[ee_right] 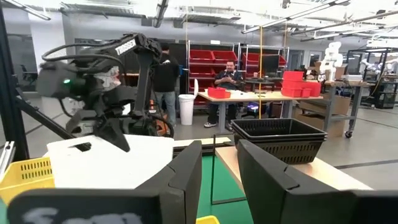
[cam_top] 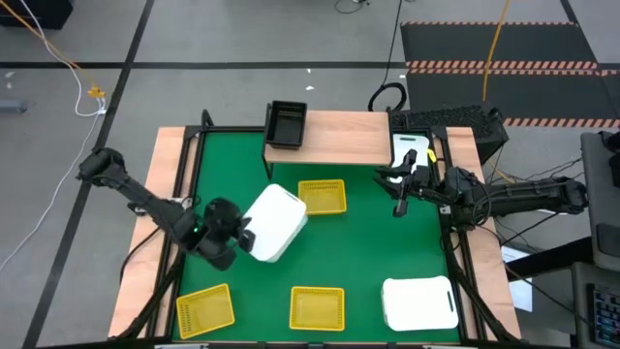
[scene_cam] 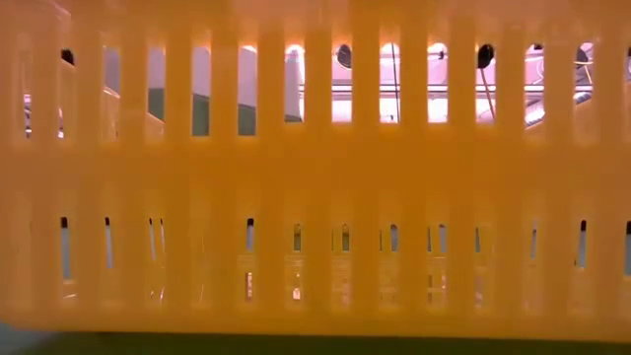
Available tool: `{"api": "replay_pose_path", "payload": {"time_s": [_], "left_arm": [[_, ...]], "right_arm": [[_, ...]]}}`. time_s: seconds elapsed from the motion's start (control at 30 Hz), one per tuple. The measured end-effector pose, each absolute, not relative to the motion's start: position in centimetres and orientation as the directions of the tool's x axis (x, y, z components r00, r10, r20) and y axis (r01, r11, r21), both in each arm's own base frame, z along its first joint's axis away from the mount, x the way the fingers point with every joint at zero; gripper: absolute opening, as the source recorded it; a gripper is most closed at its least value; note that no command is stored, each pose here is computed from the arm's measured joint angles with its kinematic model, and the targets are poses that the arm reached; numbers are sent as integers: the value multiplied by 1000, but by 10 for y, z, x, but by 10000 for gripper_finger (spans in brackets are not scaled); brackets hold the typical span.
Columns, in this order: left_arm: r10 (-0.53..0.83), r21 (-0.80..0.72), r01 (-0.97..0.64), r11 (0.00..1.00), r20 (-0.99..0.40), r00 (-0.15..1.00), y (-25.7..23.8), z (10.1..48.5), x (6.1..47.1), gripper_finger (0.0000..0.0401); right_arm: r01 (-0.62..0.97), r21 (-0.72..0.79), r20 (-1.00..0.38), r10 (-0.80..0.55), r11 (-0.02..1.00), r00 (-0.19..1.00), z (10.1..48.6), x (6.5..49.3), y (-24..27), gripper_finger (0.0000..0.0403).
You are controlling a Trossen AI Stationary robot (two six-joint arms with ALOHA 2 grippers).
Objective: Stack baskets on shelf by color
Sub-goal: Move the middle white bin to the middle left of the table
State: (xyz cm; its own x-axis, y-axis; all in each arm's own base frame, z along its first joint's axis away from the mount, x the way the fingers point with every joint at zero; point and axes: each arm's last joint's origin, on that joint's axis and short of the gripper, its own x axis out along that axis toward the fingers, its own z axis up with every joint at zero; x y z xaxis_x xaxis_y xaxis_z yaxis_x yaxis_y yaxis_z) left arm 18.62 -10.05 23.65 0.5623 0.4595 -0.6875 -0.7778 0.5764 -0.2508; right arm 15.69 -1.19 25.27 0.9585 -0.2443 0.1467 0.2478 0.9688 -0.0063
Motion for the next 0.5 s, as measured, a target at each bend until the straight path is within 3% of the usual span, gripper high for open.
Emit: {"api": "replay_pose_path", "payload": {"time_s": [0.13,0.33,0.5], "left_arm": [[475,-243,-839,487,-732,488,-112,225,173,4],[461,-85,-937,338,-853,244,-124,199,164,6],[511,-34,-972,231,-846,151,-133,183,161,3]], "right_arm": [[248,-2,147,-245,969,958,253,157,-12,100],[244,28,153,-245,969,957,253,157,-12,100],[242,34,171,-244,970,955,255,157,-12,100]]}}
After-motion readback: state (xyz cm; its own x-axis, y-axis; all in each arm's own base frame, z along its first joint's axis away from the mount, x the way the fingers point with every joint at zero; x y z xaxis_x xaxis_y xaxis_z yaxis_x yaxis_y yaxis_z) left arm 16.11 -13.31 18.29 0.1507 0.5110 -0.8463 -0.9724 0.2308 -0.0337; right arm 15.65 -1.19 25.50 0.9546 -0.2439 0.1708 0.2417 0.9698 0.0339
